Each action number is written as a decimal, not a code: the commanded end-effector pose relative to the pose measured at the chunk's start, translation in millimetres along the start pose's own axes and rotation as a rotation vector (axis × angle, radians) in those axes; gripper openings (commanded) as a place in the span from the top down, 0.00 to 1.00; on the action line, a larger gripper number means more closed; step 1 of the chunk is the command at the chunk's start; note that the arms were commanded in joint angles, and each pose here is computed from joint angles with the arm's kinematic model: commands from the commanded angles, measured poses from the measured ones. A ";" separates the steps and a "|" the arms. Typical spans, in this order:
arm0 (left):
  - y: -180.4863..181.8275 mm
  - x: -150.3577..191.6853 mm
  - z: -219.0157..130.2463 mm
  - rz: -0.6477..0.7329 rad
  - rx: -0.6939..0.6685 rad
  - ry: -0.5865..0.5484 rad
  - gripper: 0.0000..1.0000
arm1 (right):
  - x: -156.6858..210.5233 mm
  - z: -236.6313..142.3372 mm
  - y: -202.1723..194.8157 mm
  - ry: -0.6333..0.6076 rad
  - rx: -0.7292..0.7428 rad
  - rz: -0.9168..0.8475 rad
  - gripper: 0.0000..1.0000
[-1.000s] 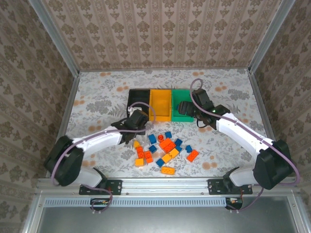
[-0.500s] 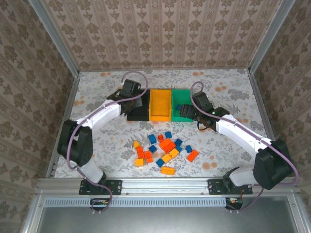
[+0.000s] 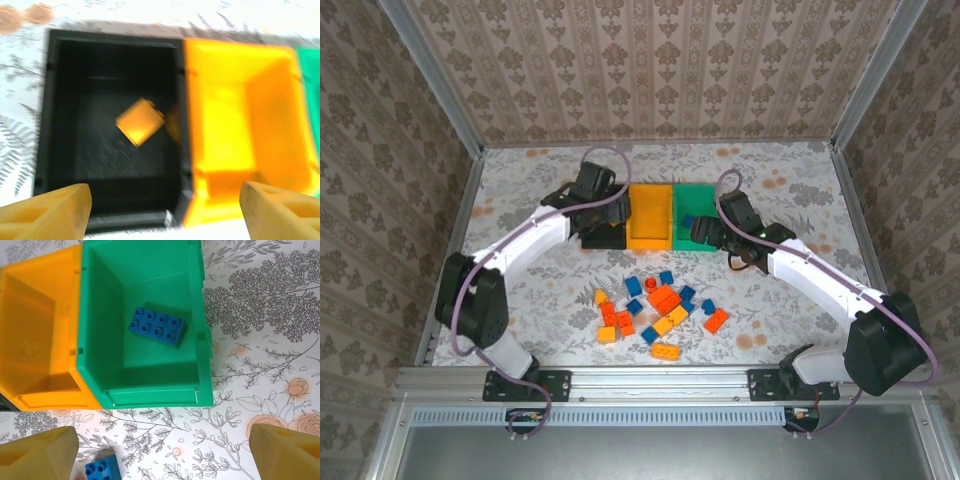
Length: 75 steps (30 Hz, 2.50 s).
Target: Sort the legos into containers by color
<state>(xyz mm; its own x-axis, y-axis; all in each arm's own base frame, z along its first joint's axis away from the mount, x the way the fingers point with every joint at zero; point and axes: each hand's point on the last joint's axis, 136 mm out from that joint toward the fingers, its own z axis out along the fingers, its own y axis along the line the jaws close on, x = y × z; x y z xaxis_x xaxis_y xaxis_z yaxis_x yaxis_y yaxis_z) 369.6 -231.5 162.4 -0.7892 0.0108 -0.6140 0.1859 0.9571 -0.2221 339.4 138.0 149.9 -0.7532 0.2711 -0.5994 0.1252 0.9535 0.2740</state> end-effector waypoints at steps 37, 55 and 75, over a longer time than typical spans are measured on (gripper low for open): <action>-73.2 191.4 27.9 0.453 0.054 0.448 0.47 | 5.2 -15.8 -27.0 -0.014 0.002 0.049 0.10; -84.5 122.5 -14.7 0.426 0.066 0.251 0.68 | 4.9 -17.5 -30.9 -0.019 -0.002 0.071 0.10; -79.0 -27.8 76.3 0.266 0.003 0.075 0.57 | 20.2 -11.0 -35.0 0.040 -0.010 0.083 0.09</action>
<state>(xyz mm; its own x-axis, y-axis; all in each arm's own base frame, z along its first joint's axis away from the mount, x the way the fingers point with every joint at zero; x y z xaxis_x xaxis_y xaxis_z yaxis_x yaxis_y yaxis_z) 410.5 -326.7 118.3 -0.7710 0.2929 -0.5655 0.3891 0.9196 -0.0542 321.0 107.6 147.8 -0.7363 0.3383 -0.5859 0.1722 0.9312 0.3213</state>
